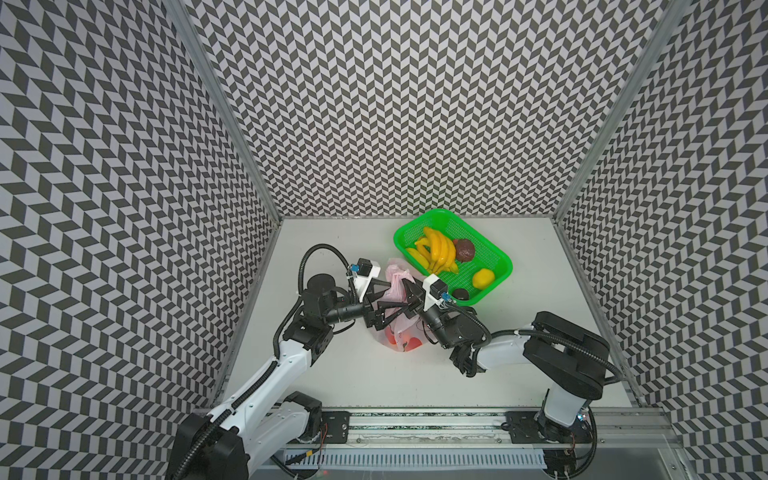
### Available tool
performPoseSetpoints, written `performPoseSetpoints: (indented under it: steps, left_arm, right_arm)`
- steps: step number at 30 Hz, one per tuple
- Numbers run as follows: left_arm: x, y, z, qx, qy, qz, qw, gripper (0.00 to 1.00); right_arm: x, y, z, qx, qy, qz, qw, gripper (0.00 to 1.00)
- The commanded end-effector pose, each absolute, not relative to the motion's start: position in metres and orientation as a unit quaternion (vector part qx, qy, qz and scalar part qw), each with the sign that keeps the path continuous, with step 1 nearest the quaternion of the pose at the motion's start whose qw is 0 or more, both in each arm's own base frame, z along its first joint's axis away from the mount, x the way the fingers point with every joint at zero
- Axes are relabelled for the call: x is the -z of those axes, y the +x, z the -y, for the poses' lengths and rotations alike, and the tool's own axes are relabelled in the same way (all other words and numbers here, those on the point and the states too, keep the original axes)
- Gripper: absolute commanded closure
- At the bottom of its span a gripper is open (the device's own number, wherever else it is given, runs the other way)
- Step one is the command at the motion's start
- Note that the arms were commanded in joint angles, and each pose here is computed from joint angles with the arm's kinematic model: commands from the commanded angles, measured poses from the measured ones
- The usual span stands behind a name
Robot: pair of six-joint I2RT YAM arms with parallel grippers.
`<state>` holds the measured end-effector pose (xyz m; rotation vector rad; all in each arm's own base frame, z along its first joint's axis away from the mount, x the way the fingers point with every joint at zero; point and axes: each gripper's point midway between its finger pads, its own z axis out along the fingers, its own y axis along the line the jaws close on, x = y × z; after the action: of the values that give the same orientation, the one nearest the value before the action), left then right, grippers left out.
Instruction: Place the fake fruits into the plastic bag and tie a complex knot
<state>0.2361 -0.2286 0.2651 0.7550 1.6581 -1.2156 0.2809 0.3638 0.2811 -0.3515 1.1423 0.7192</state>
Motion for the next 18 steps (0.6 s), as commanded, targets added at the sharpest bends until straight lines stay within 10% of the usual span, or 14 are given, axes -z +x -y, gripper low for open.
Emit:
performPoseSetpoints:
  steps: [1, 18]
  left_arm:
    - [-0.276, 0.235, 0.219, 0.487, 0.304, -0.673, 0.466, 0.05]
    - [-0.339, 0.253, 0.177, 0.509, 0.245, -0.639, 0.522, 0.15]
  right_arm:
    - [-0.308, 0.269, -0.352, -0.351, -0.147, -0.487, 0.786, 1.00]
    - [-0.318, 0.261, -0.347, -0.362, -0.157, -0.464, 0.793, 1.00]
